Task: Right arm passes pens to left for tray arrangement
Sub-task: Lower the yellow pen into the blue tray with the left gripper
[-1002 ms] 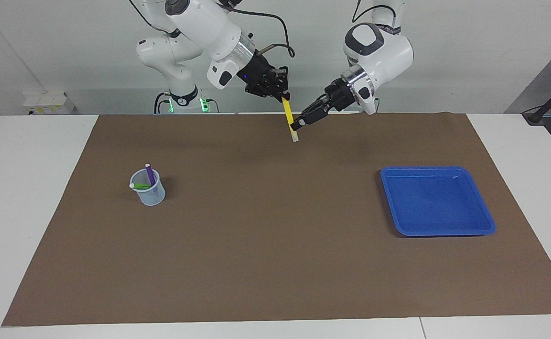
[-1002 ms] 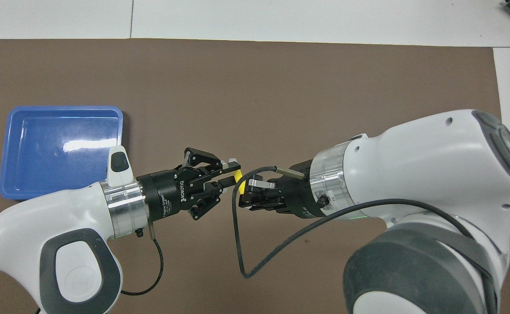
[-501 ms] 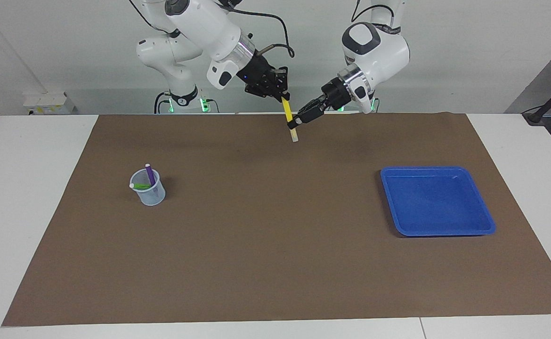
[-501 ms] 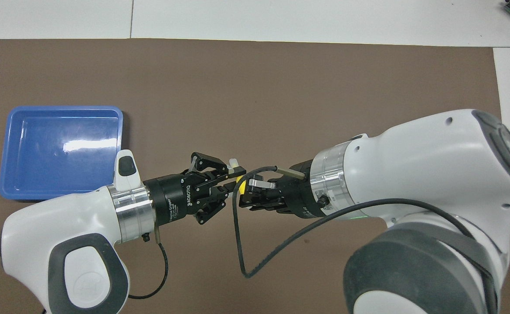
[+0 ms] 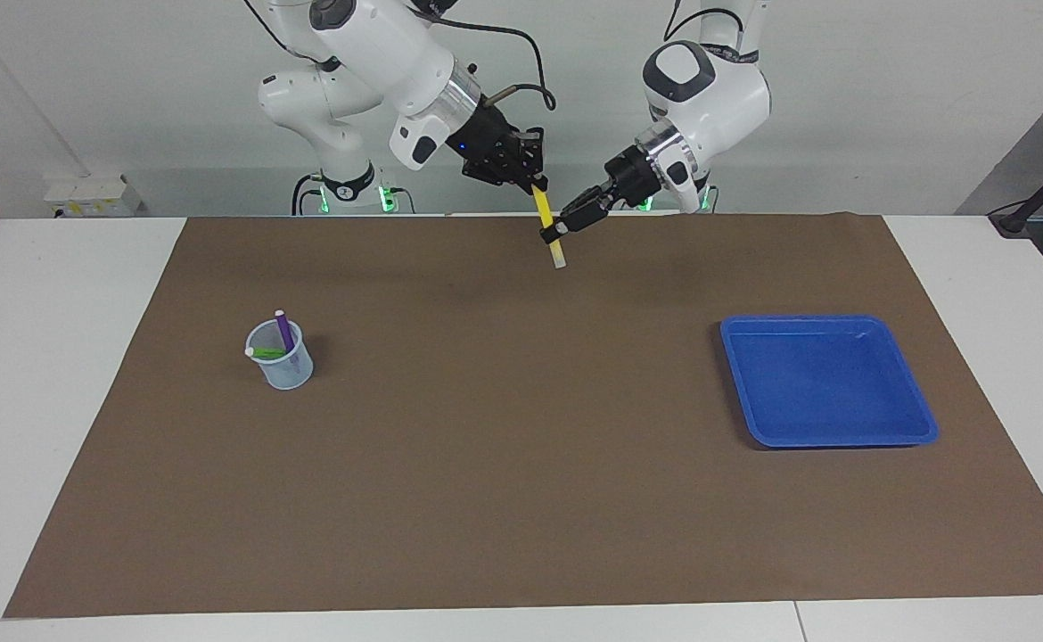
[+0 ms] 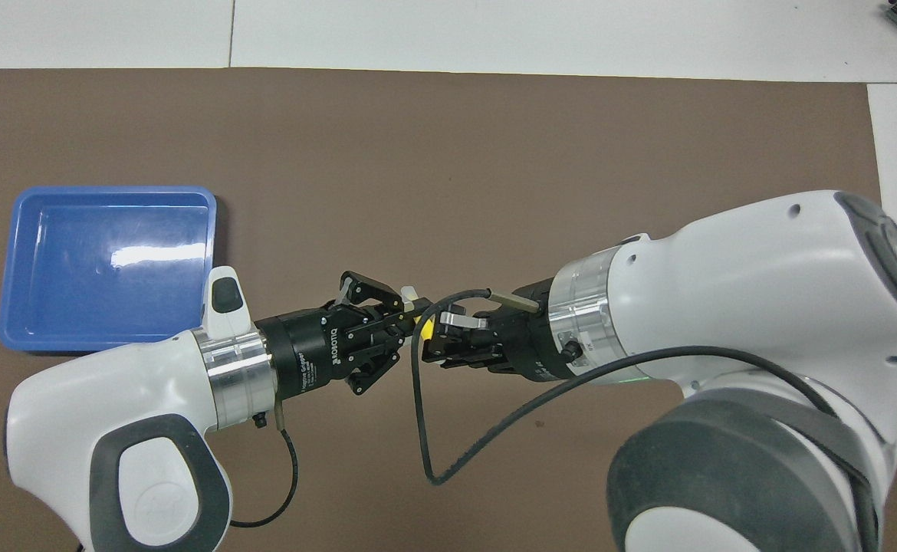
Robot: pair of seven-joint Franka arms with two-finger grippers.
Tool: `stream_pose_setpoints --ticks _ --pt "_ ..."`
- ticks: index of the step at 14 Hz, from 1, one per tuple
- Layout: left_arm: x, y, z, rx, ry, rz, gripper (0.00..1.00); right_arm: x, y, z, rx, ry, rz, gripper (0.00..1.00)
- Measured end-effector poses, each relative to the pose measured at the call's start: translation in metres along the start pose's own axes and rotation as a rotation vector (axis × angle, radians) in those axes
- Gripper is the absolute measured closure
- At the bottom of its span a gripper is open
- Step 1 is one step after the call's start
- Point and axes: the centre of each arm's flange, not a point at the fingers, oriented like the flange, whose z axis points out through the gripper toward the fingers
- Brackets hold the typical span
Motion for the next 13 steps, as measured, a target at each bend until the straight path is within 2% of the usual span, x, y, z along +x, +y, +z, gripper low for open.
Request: stream_pose_setpoints --ticks 5,6,10,13 --pt "0.0 0.0 0.0 0.0 0.0 -0.001 0.82 0.0 0.0 0.0 0.0 0.0 0.0 0.82" --pt "0.0 0.0 0.0 0.0 0.0 -0.002 0.82 0.0 0.0 0.0 -0.001 -0.001 -0.001 0.76" --pt "0.002 0.002 -0.002 0.02 0.025 0.04 0.82 -0.001 0.0 -0.001 -0.009 0.005 -0.006 0.33" --pt "0.014 0.006 -0.012 0.113 0.06 0.153 0.82 0.009 0.014 -0.016 -0.109 0.094 -0.038 0.01"
